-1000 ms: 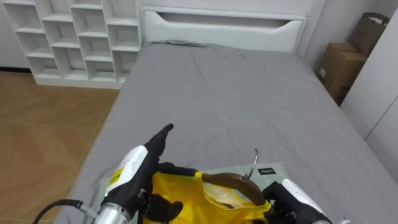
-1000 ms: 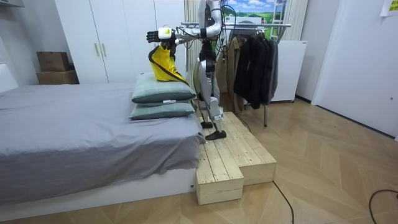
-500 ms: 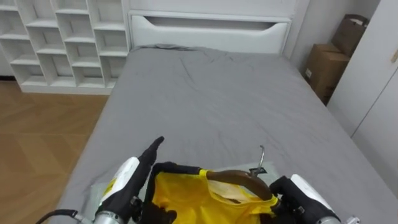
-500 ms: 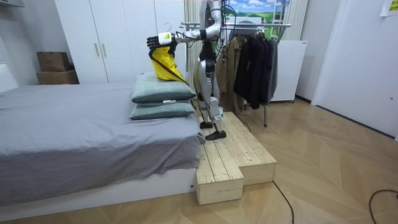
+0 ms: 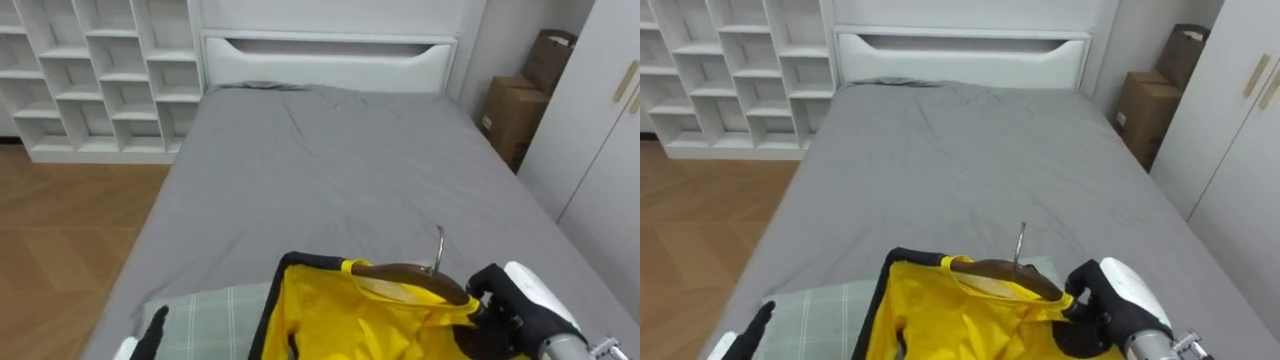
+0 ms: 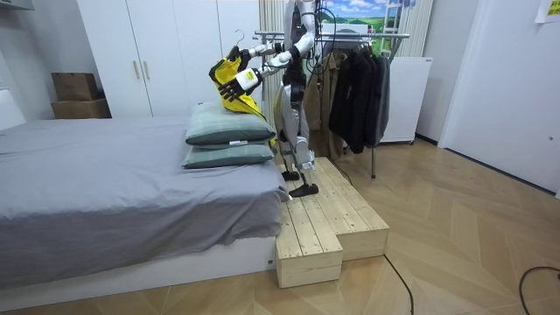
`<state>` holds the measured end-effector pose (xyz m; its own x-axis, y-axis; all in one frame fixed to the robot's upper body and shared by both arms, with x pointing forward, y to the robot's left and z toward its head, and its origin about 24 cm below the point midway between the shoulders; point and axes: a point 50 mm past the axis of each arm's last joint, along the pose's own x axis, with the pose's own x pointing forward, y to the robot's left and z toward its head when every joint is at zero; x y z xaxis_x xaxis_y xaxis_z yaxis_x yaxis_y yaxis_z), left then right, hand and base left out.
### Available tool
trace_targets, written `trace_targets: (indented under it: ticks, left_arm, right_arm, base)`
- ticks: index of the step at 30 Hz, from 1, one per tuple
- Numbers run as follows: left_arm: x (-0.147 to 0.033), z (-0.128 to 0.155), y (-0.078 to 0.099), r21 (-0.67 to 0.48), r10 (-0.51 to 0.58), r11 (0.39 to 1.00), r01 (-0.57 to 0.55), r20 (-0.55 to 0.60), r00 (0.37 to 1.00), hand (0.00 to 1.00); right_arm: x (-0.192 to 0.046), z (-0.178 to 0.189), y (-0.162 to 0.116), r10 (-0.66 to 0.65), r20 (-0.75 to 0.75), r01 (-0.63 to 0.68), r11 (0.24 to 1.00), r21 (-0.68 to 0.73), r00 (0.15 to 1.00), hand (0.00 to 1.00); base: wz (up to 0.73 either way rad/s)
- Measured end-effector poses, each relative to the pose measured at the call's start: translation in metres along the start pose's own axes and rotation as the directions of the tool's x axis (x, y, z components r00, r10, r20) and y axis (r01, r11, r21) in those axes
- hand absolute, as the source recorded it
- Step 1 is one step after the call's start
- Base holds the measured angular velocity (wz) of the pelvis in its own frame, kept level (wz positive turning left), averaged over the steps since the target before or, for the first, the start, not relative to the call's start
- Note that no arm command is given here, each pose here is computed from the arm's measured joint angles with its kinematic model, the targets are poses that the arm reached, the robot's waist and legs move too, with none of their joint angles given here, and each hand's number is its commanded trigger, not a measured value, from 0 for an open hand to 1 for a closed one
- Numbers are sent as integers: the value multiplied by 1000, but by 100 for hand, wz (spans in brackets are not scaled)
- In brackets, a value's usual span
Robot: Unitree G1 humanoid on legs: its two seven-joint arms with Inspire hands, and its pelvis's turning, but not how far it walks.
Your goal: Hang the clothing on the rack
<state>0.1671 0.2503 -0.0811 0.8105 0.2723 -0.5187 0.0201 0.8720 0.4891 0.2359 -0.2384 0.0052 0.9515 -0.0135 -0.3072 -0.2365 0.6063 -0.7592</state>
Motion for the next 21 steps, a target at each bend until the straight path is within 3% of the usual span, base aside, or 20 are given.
trace_targets:
  ticks: [5, 13, 21]
  left_arm:
    - [-12, -43, 1, -4, 24, 1000, -25, -175, 984, 0]
    - [-29, -82, -9, -34, -15, 999, 4, -350, 937, 0]
    - [-59, -129, -19, -131, -96, 991, 27, -554, 827, 0]
  right_arm:
    - [-2, 1, -4, -14, 2, 14, 1000, -14, 1000, 100]
    - [-6, 6, -5, 11, 11, -11, 999, -48, 1000, 100]
    - [-7, 15, -7, 51, 34, -49, 997, -55, 998, 100]
  base:
    - [-1]
    - [0]
    - [-4]
